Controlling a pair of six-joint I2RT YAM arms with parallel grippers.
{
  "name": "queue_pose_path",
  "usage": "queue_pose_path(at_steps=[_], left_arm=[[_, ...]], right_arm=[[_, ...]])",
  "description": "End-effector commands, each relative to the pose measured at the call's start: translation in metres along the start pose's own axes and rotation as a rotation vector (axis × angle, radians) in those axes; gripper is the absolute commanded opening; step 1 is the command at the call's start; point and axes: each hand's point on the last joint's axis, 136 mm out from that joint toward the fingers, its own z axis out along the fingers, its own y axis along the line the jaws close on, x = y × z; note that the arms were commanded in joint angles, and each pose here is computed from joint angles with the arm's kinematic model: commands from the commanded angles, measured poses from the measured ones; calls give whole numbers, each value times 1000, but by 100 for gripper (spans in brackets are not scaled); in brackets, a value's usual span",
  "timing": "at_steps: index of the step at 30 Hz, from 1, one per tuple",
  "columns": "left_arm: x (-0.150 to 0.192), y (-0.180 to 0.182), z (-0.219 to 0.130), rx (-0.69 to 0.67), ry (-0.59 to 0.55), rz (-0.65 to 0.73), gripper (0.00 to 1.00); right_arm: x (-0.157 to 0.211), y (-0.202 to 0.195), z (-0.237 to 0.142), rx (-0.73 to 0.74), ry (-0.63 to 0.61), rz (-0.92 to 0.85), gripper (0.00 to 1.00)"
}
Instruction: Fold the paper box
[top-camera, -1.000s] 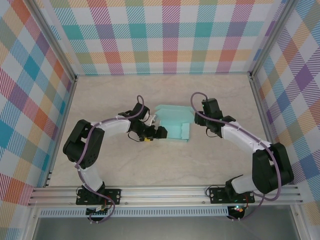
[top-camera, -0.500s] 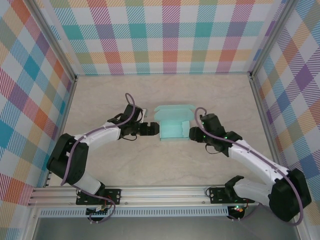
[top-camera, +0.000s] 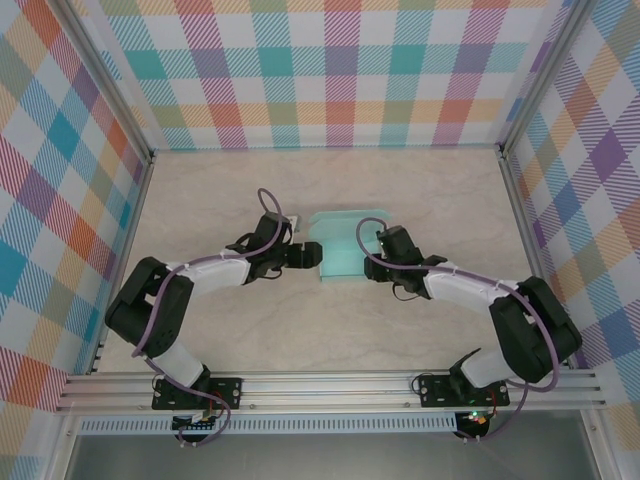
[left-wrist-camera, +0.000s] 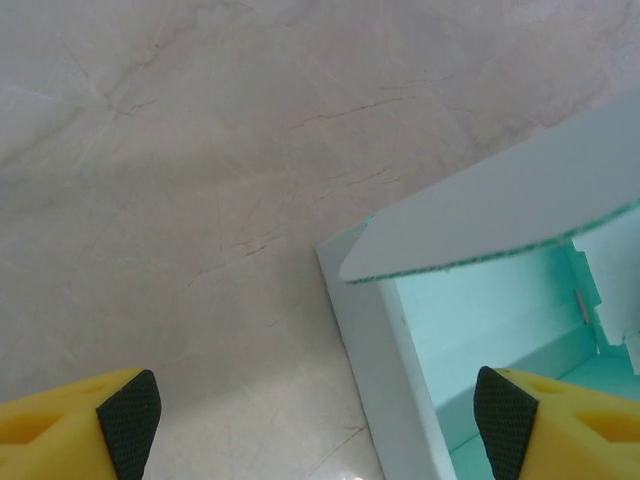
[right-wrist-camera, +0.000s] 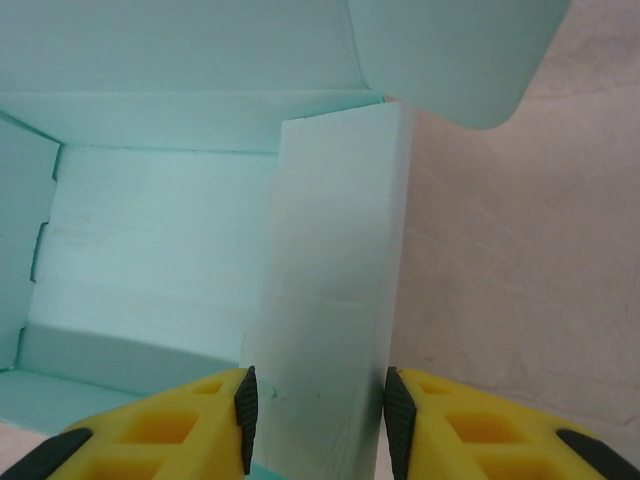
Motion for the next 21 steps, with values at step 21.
queue_pose_path(at_steps=[21], left_arm=[[-2,-9,-1,9,-42,24,82]], right_arm=[[-28,-26,33,276,111,-257,27]])
